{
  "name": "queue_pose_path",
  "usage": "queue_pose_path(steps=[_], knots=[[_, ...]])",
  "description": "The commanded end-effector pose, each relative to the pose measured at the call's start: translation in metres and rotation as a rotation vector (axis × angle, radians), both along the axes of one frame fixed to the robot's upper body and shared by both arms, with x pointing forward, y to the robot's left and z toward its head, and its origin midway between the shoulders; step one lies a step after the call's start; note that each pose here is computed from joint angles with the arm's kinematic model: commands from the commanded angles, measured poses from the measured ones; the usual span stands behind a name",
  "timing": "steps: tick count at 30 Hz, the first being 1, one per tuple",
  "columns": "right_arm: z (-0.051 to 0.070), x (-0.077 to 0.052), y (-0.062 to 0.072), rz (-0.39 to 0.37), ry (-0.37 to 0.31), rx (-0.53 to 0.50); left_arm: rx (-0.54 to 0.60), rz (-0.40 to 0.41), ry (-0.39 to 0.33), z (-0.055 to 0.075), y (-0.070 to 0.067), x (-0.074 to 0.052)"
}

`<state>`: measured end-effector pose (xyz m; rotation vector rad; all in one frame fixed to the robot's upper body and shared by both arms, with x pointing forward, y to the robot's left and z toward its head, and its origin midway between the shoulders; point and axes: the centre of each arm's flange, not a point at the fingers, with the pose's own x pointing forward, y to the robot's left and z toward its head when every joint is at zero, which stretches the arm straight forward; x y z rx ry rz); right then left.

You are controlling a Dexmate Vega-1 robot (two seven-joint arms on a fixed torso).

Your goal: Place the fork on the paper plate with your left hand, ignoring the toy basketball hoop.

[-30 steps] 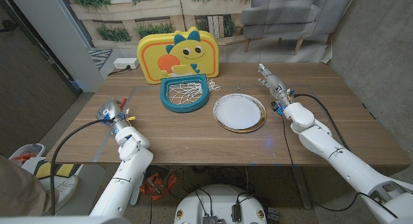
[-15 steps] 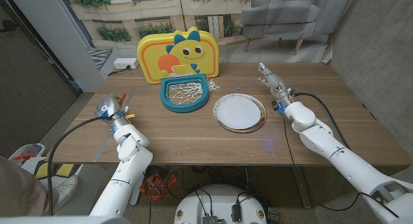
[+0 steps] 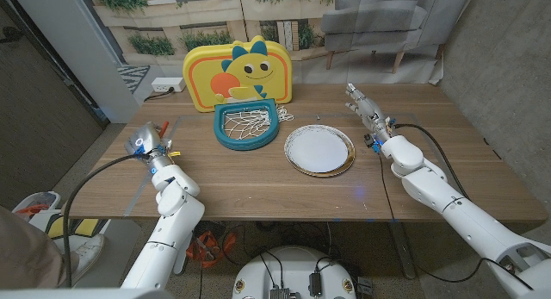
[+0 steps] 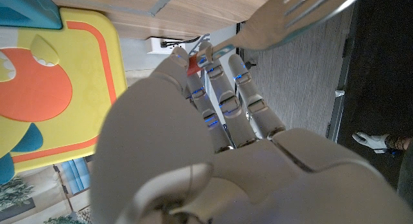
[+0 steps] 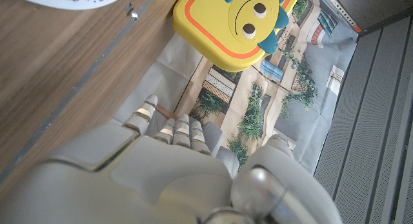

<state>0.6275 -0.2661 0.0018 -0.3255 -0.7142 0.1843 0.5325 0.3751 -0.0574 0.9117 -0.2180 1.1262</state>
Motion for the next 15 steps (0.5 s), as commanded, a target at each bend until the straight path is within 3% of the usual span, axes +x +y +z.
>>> queue_pose_path(steps=[1, 15], knots=[[0.0012, 0.0021, -0.0021, 0.0, 0.002, 0.0, -0.001, -0.022, -0.021, 0.0112, -0.0061, -0.0047], [0.0032, 0.0057, -0.0021, -0.001, 0.002, 0.004, -0.013, -0.075, -0.051, 0.0203, -0.0083, -0.0073]])
